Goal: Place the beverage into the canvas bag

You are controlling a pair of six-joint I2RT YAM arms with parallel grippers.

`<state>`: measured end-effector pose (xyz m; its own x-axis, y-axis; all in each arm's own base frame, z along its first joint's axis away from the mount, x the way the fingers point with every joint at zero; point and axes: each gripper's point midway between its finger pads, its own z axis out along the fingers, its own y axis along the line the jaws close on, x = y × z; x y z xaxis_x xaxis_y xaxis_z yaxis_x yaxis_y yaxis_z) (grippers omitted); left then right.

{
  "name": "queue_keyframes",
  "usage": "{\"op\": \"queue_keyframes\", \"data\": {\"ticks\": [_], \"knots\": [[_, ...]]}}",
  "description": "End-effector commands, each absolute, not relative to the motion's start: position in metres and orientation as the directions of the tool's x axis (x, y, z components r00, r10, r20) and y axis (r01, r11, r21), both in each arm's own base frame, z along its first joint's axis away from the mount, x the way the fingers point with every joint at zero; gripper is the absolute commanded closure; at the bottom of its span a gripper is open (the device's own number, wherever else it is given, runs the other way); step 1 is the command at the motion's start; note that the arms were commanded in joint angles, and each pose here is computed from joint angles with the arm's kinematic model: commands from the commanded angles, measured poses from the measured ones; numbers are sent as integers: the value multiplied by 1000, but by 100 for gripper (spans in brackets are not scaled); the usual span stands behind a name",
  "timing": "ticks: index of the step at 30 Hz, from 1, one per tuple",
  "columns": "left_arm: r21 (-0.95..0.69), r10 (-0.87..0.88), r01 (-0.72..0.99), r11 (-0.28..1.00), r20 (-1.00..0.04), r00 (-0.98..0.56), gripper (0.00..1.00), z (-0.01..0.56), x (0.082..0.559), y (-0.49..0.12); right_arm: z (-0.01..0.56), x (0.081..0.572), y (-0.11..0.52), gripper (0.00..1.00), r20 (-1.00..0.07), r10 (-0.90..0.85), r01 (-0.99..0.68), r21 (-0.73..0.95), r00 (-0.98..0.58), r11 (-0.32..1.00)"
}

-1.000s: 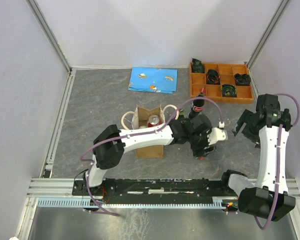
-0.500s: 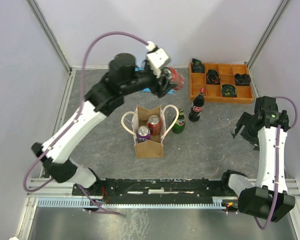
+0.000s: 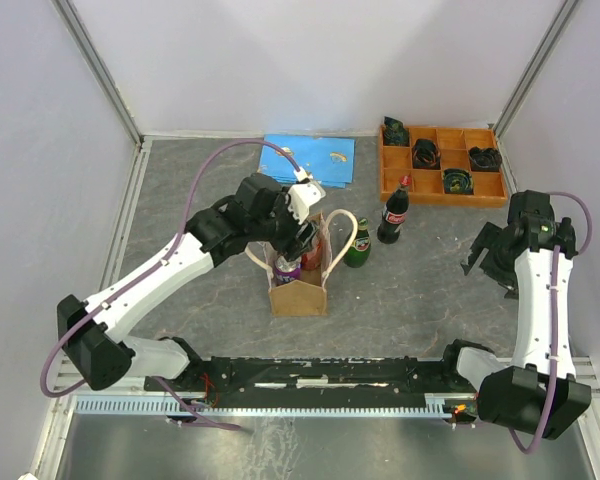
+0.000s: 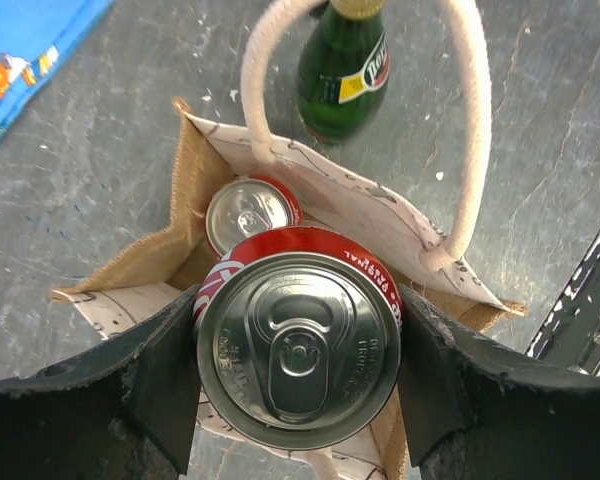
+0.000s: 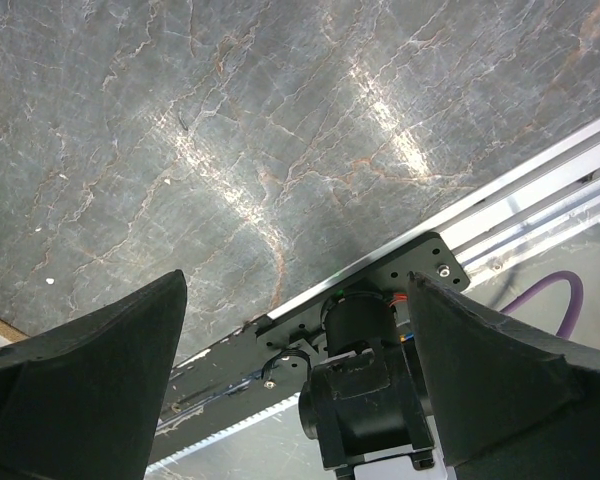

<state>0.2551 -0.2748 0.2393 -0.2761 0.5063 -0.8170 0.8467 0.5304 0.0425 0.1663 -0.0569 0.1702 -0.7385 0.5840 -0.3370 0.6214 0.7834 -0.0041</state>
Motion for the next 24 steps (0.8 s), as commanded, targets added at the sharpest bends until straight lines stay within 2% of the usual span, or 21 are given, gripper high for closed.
{"op": "queue_keyframes", "data": {"ticks": [1,15,24], "knots": [[51,369,842,538,-911,-181,97,283,269,-294,172,165,-56,1,-360,590,628,15,-722,778],[-11,472,918,396,-855,-214,97,227,219,-318,175,160,-55,1,-359,589,629,9,-724,778],[48,537,913,405,-821,-195,97,189,231,-322,174,161,-55,1,-357,590,629,10,-724,777]]}}
